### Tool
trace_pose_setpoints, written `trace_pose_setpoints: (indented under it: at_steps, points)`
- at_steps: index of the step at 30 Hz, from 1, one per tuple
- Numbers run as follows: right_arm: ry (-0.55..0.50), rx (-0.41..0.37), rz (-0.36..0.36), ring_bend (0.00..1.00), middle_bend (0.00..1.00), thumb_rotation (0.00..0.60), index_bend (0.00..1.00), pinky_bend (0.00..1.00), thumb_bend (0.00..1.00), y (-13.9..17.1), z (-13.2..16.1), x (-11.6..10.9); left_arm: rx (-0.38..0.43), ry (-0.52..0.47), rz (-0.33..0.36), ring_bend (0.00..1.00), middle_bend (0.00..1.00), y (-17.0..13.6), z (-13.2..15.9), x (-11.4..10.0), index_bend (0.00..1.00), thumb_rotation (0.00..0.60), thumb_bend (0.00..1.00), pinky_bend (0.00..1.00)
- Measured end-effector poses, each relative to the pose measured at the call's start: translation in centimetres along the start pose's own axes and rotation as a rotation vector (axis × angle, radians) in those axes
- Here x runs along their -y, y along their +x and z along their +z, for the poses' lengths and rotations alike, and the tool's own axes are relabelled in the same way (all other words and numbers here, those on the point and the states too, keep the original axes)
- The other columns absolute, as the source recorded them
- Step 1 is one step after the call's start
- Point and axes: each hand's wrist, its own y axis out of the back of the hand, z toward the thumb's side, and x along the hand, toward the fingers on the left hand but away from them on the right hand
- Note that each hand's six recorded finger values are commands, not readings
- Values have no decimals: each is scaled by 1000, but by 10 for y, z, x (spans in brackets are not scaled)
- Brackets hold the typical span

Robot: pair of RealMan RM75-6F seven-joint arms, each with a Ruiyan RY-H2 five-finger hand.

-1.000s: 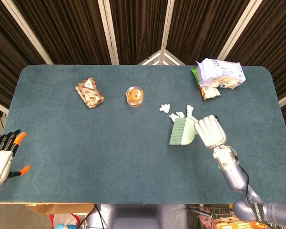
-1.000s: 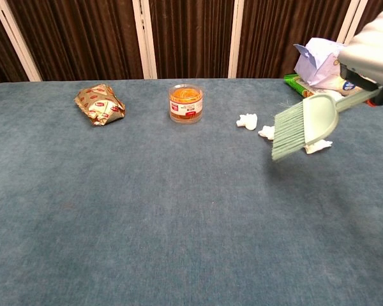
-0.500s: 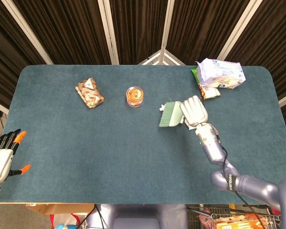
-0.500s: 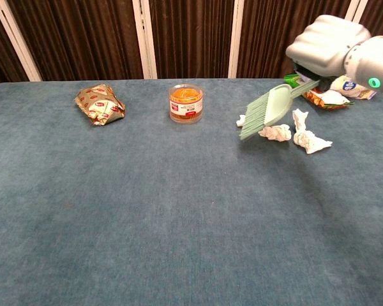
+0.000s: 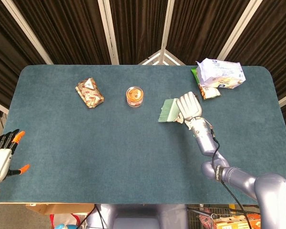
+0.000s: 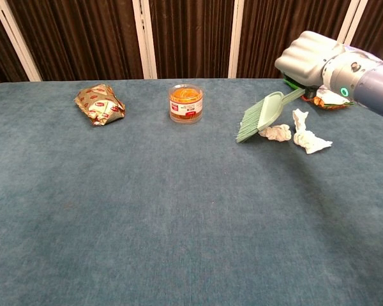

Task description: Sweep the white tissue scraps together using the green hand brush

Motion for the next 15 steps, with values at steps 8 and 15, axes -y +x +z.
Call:
trace_pose_setpoints:
  at_steps: [8,15]
  points:
    - [80,39,31,1000,1000,600,797,972,646,11,-30,24,10,-6,10,0,0,-2,2,-2,0,600,0,0]
    - [175,105,71,1000,1000,600,797,972,646,33,-86,46,18,-12,15,0,0,-3,2,-4,0,600,0,0]
